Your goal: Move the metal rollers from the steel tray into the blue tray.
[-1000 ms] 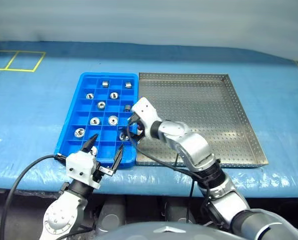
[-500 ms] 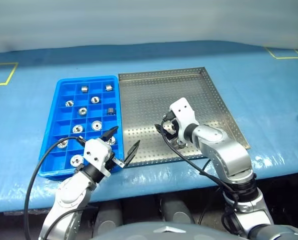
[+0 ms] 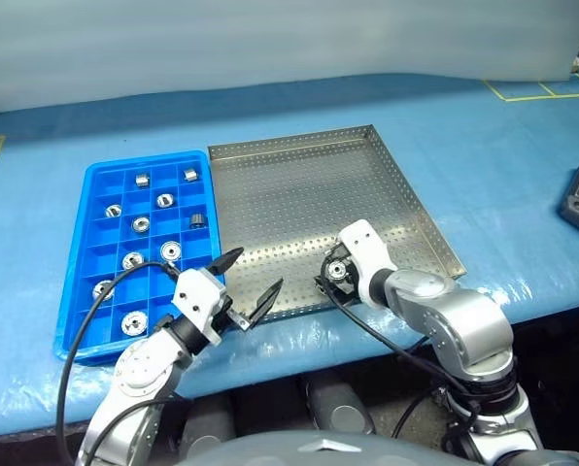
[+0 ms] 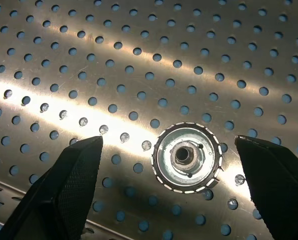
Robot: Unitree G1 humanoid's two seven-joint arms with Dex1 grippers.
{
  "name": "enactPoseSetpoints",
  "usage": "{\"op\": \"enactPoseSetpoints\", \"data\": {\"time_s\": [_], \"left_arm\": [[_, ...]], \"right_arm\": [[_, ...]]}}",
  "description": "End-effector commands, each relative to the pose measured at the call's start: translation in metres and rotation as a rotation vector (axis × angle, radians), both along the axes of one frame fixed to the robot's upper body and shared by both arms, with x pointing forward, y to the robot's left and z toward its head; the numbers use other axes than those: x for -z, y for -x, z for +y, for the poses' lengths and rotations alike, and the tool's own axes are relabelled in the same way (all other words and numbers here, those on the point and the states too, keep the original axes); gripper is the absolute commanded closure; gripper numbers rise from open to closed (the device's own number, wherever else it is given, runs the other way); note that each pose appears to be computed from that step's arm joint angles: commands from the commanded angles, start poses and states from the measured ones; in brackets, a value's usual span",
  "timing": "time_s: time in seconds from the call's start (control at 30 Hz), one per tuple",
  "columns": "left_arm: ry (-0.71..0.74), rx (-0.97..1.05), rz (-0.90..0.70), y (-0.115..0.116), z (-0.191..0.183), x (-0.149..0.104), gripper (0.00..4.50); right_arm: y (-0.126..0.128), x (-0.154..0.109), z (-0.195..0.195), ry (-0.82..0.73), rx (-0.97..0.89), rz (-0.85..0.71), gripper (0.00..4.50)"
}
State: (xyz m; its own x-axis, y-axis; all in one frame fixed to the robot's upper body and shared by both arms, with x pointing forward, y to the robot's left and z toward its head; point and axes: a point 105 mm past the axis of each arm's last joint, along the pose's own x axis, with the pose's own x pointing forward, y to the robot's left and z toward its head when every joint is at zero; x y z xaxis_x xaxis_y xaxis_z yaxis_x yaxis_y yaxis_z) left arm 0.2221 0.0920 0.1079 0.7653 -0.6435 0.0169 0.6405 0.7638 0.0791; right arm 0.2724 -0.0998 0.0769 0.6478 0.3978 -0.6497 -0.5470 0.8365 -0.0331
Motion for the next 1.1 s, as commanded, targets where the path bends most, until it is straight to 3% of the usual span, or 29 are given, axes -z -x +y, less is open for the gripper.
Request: {"op": "enactPoseSetpoints", "data": {"time_s": [0.03, 0.17, 0.33, 0.77, 1.1], "left_arm": [[0.000, -0.003, -0.010, 0.002, -0.001, -0.002, 0.00], [0.000, -0.023, -0.007, 0.004, 0.001, -0.001, 0.00], [-0.002, -0.056, -0.009, 0.006, 0.004, -0.001, 0.00], [-0.014, -0.307, -0.080, 0.014, 0.032, -0.009, 0.00], [-0.043, -0.565, -0.074, 0.050, 0.066, -0.010, 0.00]], "right_arm": [[0.000, 0.005, 0.002, 0.008, 0.001, 0.016, 0.02], [-0.003, 0.007, 0.003, 0.013, 0.000, 0.025, 0.88], [-0.008, 0.003, 0.007, 0.019, -0.021, 0.007, 2.55], [-0.035, -0.045, 0.066, -0.101, -0.248, -0.212, 2.62], [-0.021, -0.064, 0.143, -0.244, -0.596, -0.319, 2.62]]}}
